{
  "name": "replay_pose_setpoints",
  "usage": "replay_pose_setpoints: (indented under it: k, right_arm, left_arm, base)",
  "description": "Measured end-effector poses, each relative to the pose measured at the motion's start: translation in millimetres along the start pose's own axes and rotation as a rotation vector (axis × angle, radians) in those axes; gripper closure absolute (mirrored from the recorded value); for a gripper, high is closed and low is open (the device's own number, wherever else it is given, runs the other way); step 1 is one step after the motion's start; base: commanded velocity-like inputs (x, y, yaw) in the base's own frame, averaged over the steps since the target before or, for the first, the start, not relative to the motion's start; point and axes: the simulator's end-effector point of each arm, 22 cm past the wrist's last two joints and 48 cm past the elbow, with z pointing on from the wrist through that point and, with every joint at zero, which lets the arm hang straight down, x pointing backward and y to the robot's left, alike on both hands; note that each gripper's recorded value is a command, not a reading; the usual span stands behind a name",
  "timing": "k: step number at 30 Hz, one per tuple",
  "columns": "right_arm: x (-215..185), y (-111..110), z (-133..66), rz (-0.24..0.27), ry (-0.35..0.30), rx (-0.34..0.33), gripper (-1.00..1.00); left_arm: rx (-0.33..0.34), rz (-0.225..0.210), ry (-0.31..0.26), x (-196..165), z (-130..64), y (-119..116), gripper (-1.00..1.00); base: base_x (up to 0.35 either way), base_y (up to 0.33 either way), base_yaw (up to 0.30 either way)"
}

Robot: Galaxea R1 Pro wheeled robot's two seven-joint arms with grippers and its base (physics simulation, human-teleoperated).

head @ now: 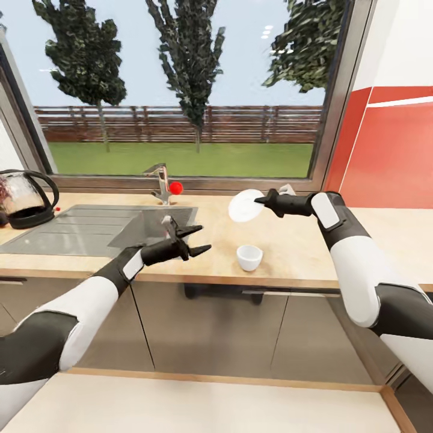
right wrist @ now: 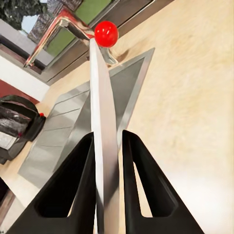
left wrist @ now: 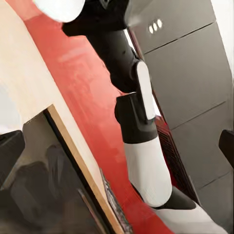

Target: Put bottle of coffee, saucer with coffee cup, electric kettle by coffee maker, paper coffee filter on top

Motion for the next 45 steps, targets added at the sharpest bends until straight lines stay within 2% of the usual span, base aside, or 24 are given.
replay_pose_setpoints:
  k: [1, 2, 3, 5, 6, 8, 11, 13, 16, 17, 18, 19, 20, 22, 23, 24, 27, 28, 29, 30, 33, 36, 42, 45]
  right_arm:
    - [-0.5, 0.0, -0.3, 0.000, -0.001, 0.000, 1.00]
    - [-0.7, 0.0, -0.4, -0.001, -0.002, 0.000, 1.00]
    - [-0.9, 0.0, -0.5, -0.001, -0.002, 0.000, 1.00]
    - [-1.7, 0.3, -0.9, -0.002, -0.004, -0.001, 1.00]
    - [-3.4, 1.1, -1.9, -0.004, -0.007, -0.002, 1.00]
    - [-10.1, 3.6, -5.8, -0.016, -0.022, -0.004, 1.00]
    - [-14.5, 4.3, -9.0, -0.025, -0.031, -0.004, 1.00]
    - [-19.1, 1.0, -13.4, -0.028, -0.039, 0.001, 1.00]
    - [-23.3, -1.4, -17.6, -0.026, -0.048, 0.000, 1.00]
    - [-26.4, 1.7, -20.1, -0.026, -0.055, -0.014, 1.00]
    - [-28.1, 4.1, -21.4, -0.028, -0.059, -0.024, 1.00]
    - [-31.3, 10.3, -24.0, -0.030, -0.066, -0.050, 1.00]
    - [-35.8, 14.3, -28.7, -0.035, -0.075, -0.073, 1.00]
    - [-37.8, 15.3, -30.9, -0.039, -0.079, -0.080, 1.00]
    - [-42.3, 14.9, -36.5, -0.041, -0.087, -0.088, 1.00]
    - [-42.5, 14.4, -36.6, -0.041, -0.087, -0.089, 1.00]
    - [-44.2, 15.9, -38.4, -0.036, -0.092, -0.099, 1.00]
    - [-44.6, 16.7, -38.8, -0.034, -0.093, -0.103, 1.00]
    - [-44.9, 17.1, -39.1, -0.032, -0.094, -0.106, 1.00]
    - [-45.3, 17.8, -39.5, -0.031, -0.095, -0.109, 1.00]
    - [-45.1, 17.3, -39.6, -0.030, -0.095, -0.109, 1.00]
    - [-44.9, 17.2, -39.5, -0.030, -0.095, -0.109, 1.00]
    - [-43.7, 19.5, -38.3, -0.024, -0.095, -0.118, 1.00]
    - [-43.6, 25.7, -38.2, 0.000, -0.100, -0.151, 1.00]
  left_arm:
    - [0.030, 0.009, 0.061, 24.5, 2.7, 4.4, -1.00]
    - [0.044, 0.017, 0.090, 36.6, 3.1, 7.0, -1.00]
    - [0.040, 0.028, 0.116, 47.9, 3.1, 13.0, -1.00]
    - [-0.013, 0.056, 0.188, 86.7, -0.8, 45.9, -1.00]
    - [-0.027, 0.045, 0.204, 105.0, -5.5, 60.8, -1.00]
    - [-0.049, -0.015, 0.208, 145.5, -20.6, 91.5, -1.00]
    - [-0.074, -0.068, 0.194, 176.3, -40.7, 114.9, -1.00]
    - [-0.123, -0.080, 0.172, 206.5, -78.2, 139.6, -1.00]
    - [-0.170, -0.091, 0.151, 232.6, -113.3, 156.8, -1.00]
    - [-0.202, -0.104, 0.141, 247.5, -135.3, 165.2, -1.00]
    - [-0.219, -0.115, 0.135, 256.4, -147.5, 169.4, -1.00]
    - [-0.251, -0.140, 0.126, 275.3, -169.4, 176.5, -1.00]
    - [-0.297, -0.163, 0.114, 310.0, -203.0, 185.6, -1.00]
    - [-0.333, -0.167, 0.111, 333.6, -227.5, 189.8, -1.00]
    - [-0.399, -0.160, 0.096, 361.4, -267.4, 194.3, -1.00]
    - [-0.493, -0.283, 0.068, 411.1, -307.8, 202.6, -1.00]
    - [-0.548, -0.255, 0.034, 422.1, -337.6, 201.4, -1.00]
    - [-0.582, -0.252, 0.012, 434.9, -356.8, 198.1, -1.00]
    - [-0.615, -0.260, -0.025, 448.7, -376.1, 193.6, -1.00]
    - [-0.655, -0.258, -0.124, 457.8, -400.2, 186.9, -1.00]
    - [-0.684, -0.270, -0.187, 469.6, -416.4, 181.0, -1.00]
    - [-0.705, -0.308, -0.205, 493.5, -425.8, 174.7, -1.00]
    - [-0.739, -0.334, -0.217, 509.3, -434.8, 173.2, -1.00]
    - [-0.765, -0.339, -0.213, 512.5, -438.7, 176.6, -1.00]
  base:
    - [-0.003, 0.000, 0.000]
    - [-0.002, 0.000, 0.000]
    - [-0.001, 0.000, 0.000]
    - [0.000, 0.000, 0.000]
    - [0.000, 0.000, 0.000]
    - [0.000, 0.000, 0.000]
    - [0.000, 0.000, 0.000]
    - [0.000, 0.000, 0.000]
    - [0.000, 0.000, 0.000]
    - [0.000, 0.000, 0.000]
    - [0.000, 0.000, 0.000]
    - [0.000, 0.000, 0.000]
    - [0.000, 0.000, 0.000]
    - [0.000, 0.000, 0.000]
    - [0.000, 0.000, 0.000]
    - [0.000, 0.000, 0.000]
    - [0.000, 0.000, 0.000]
    - [0.000, 0.000, 0.000]
    - [0.000, 0.000, 0.000]
    - [0.000, 0.000, 0.000]
    - [0.000, 0.000, 0.000]
    - [0.000, 0.000, 0.000]
    - [0.000, 0.000, 0.000]
    - [0.000, 0.000, 0.087]
